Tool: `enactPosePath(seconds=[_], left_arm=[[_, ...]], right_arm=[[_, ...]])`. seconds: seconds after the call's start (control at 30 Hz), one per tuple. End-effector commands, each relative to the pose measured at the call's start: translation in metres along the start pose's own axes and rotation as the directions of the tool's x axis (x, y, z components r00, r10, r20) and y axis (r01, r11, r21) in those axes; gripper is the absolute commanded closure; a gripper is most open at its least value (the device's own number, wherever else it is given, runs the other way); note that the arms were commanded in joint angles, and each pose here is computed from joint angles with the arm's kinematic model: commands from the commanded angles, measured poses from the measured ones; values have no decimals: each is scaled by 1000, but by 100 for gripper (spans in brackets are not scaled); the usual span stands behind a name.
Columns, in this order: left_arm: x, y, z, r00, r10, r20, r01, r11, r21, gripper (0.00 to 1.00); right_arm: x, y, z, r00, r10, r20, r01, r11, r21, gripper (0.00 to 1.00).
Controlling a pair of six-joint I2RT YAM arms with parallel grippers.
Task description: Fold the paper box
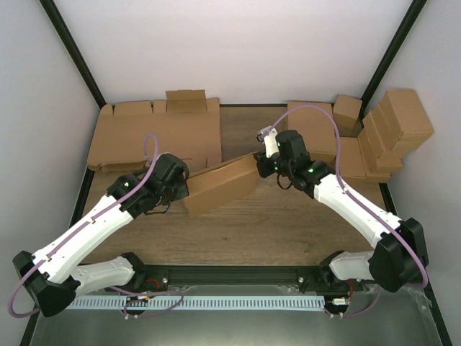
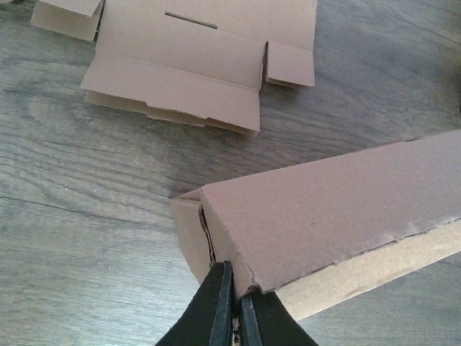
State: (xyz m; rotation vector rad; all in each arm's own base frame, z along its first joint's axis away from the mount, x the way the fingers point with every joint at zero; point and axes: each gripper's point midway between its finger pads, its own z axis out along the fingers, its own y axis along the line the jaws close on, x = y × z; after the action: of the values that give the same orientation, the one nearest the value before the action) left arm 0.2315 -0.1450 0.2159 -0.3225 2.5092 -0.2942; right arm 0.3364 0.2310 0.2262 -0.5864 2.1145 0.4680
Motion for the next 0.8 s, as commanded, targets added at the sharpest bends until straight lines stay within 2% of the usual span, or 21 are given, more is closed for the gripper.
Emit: enactPosePath(seconds=[0.0, 0.3, 0.53, 0.77], left_arm=[[7, 4, 5, 1000, 9, -12, -9, 1000, -6, 96], [40, 10, 21, 994, -3, -106, 8, 999, 39, 96], [55, 19, 31, 990, 7, -143, -5, 1000, 15, 96], [78, 38, 37, 976, 30, -214, -41, 998, -46, 96]], right_arm=[[6, -1, -5, 1000, 10, 28, -10, 1000, 6, 99], [40, -4, 0, 1000, 15, -2, -14, 1000, 11, 99], [59, -5, 7, 999, 23, -36, -23, 1000, 10, 99], [96, -5, 13, 994, 45, -100, -44, 999, 10, 99]])
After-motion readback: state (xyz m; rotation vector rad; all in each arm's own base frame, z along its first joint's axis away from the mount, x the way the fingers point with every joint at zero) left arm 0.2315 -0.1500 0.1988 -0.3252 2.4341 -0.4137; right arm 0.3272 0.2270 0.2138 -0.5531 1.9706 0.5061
